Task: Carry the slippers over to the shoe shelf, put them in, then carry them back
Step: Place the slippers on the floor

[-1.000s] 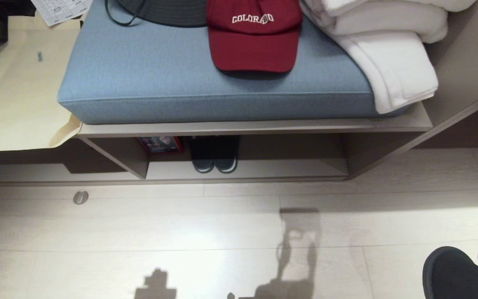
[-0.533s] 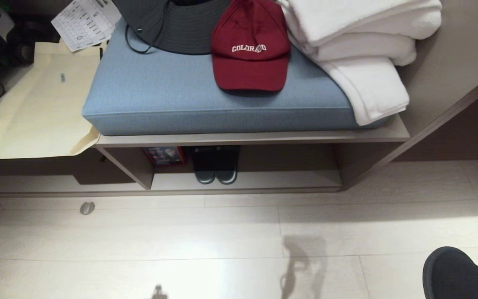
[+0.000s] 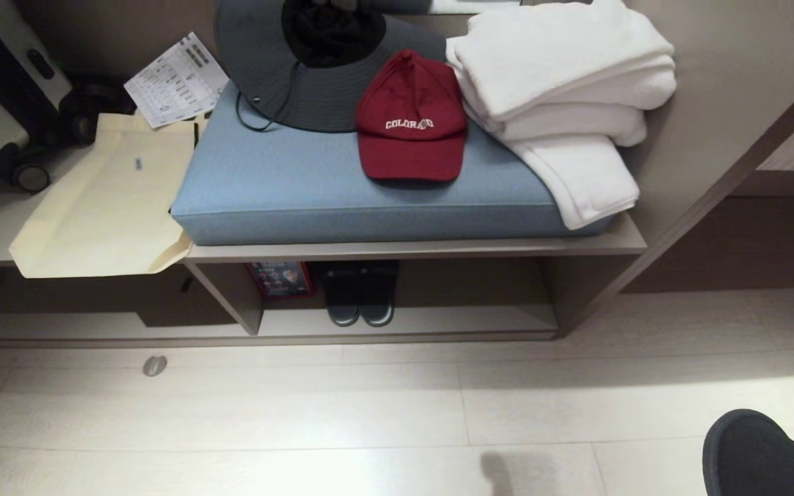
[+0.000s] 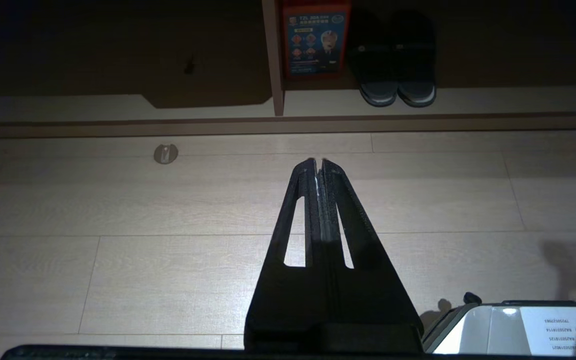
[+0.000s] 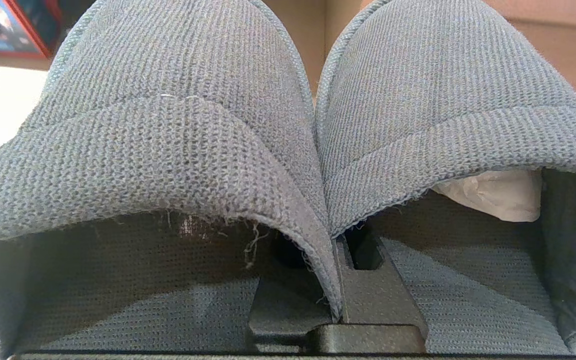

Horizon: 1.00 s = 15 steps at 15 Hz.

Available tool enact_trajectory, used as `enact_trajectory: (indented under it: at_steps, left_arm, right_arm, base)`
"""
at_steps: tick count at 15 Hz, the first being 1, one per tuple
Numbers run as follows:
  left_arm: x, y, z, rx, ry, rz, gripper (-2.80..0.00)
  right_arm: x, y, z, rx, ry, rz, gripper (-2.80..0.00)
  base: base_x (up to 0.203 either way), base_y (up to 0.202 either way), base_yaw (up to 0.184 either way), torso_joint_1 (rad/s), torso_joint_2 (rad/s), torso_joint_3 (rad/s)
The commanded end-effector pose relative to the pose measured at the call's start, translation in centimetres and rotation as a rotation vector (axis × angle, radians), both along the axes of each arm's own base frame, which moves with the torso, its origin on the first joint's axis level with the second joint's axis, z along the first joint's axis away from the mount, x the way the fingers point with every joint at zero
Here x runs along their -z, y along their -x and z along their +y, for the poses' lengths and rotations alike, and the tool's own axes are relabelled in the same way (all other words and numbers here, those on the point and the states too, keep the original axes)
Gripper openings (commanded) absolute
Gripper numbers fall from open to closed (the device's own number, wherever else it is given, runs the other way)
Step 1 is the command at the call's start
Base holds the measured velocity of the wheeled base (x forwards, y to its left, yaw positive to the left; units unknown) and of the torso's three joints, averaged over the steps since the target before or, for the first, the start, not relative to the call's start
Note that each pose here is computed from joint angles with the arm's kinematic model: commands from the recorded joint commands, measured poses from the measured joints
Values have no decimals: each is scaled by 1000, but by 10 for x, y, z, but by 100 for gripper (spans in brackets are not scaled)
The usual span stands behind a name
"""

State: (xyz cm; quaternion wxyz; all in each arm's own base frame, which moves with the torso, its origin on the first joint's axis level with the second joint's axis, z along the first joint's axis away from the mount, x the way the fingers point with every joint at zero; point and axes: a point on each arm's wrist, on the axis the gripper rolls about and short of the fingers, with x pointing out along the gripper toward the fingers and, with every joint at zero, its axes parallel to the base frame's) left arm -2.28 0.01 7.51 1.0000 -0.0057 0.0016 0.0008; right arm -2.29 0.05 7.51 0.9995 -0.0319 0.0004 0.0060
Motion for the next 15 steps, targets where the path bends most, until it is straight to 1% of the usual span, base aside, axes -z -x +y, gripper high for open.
enact_trajectory:
  at_steps: [1,15]
  left_arm:
    - [0,0,0,-1,1,0,-280]
    - [0,0,0,0,-1,0,-280]
  right_arm:
    - [0,0,0,0,1,0,-280]
    - [0,0,0,0,1,0,-280]
  base:
    - [0,0,0,5,1,212]
    - [0,0,0,3,2,202]
